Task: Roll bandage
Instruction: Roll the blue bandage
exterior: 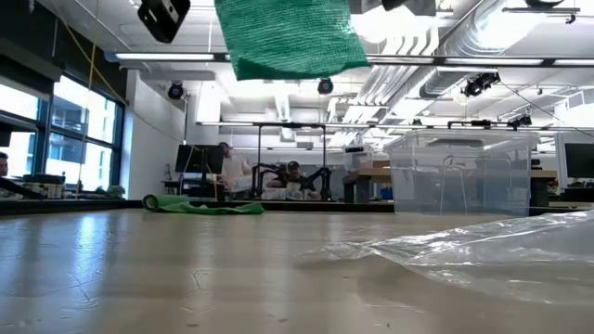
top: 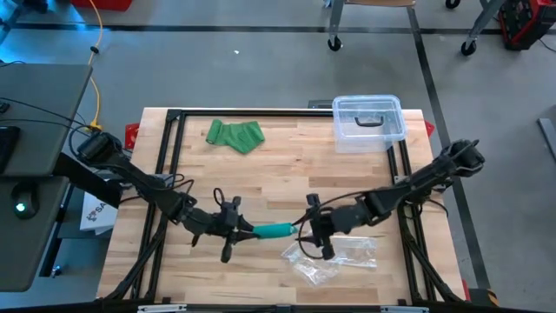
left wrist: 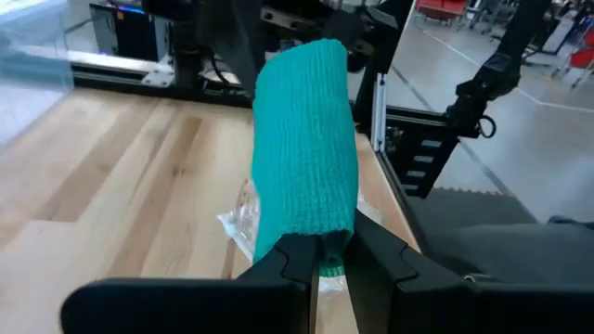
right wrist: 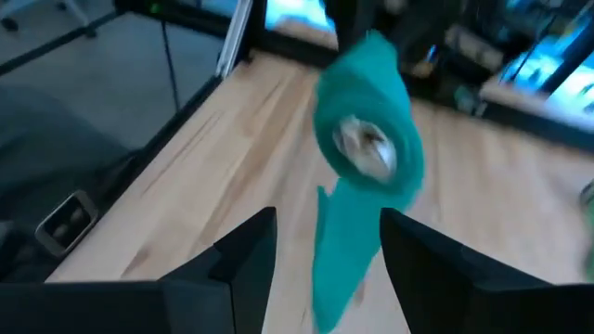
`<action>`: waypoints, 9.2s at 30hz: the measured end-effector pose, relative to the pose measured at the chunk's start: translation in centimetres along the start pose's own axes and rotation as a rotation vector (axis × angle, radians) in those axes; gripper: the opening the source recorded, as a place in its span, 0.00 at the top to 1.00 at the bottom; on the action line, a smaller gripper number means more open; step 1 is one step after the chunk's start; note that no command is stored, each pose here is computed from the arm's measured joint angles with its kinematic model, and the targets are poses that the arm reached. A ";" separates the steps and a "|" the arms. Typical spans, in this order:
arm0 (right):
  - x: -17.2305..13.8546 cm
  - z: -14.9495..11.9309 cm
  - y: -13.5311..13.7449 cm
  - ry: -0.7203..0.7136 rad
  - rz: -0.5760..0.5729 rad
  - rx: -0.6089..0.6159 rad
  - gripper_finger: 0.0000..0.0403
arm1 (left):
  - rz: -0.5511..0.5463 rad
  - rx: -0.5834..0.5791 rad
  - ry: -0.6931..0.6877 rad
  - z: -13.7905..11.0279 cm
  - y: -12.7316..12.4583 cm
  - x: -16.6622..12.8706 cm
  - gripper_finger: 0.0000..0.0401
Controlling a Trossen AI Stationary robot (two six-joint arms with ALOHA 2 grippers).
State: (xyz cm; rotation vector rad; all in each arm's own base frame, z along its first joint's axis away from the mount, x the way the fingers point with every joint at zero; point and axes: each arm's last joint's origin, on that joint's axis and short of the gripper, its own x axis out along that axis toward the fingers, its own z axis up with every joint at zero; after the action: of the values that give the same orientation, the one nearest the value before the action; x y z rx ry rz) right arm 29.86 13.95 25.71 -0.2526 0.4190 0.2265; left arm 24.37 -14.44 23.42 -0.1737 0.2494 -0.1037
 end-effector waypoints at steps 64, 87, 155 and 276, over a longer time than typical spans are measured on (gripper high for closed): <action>0.6 0.8 -3.9 -0.121 -0.038 0.328 0.96 | 0.295 0.165 0.144 -1.7 0.1 -3.0 0.58; -0.7 2.1 -3.3 -0.205 0.022 0.303 0.95 | 0.360 0.245 -0.111 -2.5 1.3 3.9 0.76; 0.7 1.1 4.0 -0.055 -0.458 -0.549 0.95 | -0.005 -0.103 0.195 -1.4 0.0 -1.2 0.62; 7.0 -0.8 5.6 0.146 -0.648 -1.020 1.00 | 0.390 0.131 -0.275 7.2 -1.7 0.1 0.99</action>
State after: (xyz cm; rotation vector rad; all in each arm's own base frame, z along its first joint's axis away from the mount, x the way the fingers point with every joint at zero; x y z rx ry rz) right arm 34.24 20.19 20.92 -1.3870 0.3152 -0.2424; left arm 26.11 -14.97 30.54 -0.0059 -0.0016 0.2898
